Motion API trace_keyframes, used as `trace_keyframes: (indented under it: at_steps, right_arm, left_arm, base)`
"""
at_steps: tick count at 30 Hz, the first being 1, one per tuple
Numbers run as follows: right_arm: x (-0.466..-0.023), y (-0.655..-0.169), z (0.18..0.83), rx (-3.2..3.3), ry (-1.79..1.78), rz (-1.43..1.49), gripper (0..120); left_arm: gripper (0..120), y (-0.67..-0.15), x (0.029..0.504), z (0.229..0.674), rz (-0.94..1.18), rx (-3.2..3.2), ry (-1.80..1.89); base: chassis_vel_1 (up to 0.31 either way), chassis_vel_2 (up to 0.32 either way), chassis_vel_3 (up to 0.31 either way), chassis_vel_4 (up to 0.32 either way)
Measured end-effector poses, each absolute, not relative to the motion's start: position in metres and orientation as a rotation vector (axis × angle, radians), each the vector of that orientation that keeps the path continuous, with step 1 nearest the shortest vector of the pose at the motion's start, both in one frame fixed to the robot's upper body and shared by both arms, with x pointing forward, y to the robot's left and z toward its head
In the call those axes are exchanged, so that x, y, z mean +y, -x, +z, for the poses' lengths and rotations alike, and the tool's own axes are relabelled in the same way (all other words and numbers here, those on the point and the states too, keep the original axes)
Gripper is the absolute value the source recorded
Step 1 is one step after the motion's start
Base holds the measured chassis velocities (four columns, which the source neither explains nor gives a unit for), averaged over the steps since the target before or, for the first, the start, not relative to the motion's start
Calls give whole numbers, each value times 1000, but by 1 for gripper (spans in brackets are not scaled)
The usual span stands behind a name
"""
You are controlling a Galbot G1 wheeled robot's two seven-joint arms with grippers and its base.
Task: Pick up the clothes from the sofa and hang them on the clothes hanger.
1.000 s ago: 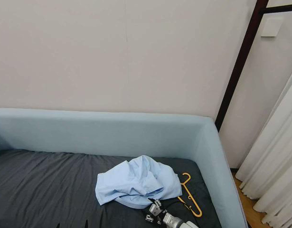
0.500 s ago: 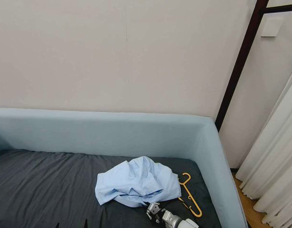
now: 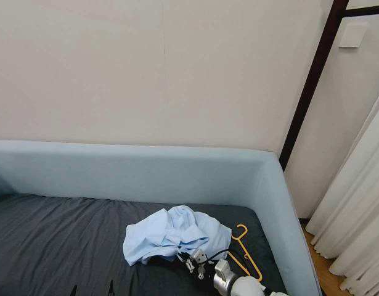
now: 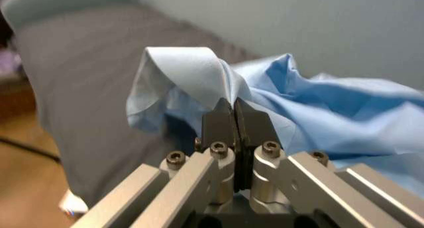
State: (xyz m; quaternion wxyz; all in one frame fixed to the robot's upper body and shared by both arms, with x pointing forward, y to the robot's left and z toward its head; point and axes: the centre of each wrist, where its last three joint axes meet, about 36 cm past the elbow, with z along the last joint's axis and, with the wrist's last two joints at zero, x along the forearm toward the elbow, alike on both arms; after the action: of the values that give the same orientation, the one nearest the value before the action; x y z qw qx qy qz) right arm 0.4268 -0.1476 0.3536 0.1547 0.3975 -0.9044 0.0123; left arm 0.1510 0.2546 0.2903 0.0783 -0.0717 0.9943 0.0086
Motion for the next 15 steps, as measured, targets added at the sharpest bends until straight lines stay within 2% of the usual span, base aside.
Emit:
trace_keyframes:
  at_steps: [1, 7, 11, 15]
  right_arm:
    - [-148, -427, 354, -2591, -1139, 35, 0]
    - [-149, -429, 454, -2609, -1097, -142, 0]
    - [-165, -424, 525, -2592, -1112, -228, 0]
    - [-179, -423, 568, -2561, -1183, -247, 0]
  left_arm:
    - [99, -151, 255, 290, 26, 2977, 215]
    - [98, -154, 253, 295, 19, 2961, 210]
    - [98, -156, 253, 301, 16, 2946, 210]
    - [99, -155, 253, 304, 16, 2943, 211]
  base:
    - [0, 0, 0, 0]
    - [0, 0, 0, 0]
    - [0, 0, 0, 0]
    - [0, 0, 0, 0]
